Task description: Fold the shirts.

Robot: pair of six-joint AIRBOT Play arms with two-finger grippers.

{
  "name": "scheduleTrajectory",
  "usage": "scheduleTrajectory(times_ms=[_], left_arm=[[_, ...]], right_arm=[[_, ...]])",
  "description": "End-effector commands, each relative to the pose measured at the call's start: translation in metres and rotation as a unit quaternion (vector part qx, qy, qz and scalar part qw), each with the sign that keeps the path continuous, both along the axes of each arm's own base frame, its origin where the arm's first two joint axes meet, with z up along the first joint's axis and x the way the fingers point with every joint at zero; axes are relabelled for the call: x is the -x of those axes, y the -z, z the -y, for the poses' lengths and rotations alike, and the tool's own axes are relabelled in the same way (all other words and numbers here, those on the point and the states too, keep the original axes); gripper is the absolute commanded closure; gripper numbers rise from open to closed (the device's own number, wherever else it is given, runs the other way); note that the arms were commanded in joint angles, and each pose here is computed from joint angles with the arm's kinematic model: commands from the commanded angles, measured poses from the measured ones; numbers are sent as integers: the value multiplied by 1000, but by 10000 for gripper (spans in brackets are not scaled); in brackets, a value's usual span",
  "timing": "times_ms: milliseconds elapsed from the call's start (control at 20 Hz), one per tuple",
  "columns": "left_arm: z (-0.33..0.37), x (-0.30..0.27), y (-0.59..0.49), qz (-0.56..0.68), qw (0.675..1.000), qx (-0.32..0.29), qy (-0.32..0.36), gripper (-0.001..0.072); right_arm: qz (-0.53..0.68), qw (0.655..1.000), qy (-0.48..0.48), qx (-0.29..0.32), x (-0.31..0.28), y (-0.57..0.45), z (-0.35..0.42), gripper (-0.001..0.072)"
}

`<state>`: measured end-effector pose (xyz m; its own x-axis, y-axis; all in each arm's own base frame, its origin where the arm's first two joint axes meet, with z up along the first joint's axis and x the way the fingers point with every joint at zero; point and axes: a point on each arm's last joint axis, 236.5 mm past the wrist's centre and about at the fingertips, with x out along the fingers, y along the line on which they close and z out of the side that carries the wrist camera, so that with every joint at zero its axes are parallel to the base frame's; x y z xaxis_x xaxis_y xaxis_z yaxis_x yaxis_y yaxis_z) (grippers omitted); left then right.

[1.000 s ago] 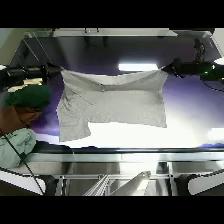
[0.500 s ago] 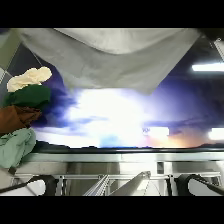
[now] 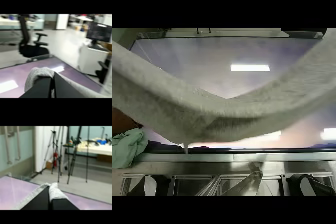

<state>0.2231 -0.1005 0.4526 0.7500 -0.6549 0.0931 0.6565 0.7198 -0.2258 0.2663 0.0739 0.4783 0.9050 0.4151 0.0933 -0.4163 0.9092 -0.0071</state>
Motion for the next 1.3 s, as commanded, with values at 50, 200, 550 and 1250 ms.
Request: scheduleTrajectory(times_ms=[50,200,550,1250], left_arm=[[-35,-36,39,-97,995,22,-32,689],[-41,-77,113,-241,970,11,13,690],[-17,-173,299,-495,867,-33,43,690],[-42,-384,476,-484,874,-8,-44,694]], right_arm=[[-152,987,39,-43,-43,67,35,701],[-282,954,20,-94,-96,151,54,704],[-475,862,13,-177,-161,367,63,704],[-417,855,-5,-307,-314,503,87,704]])
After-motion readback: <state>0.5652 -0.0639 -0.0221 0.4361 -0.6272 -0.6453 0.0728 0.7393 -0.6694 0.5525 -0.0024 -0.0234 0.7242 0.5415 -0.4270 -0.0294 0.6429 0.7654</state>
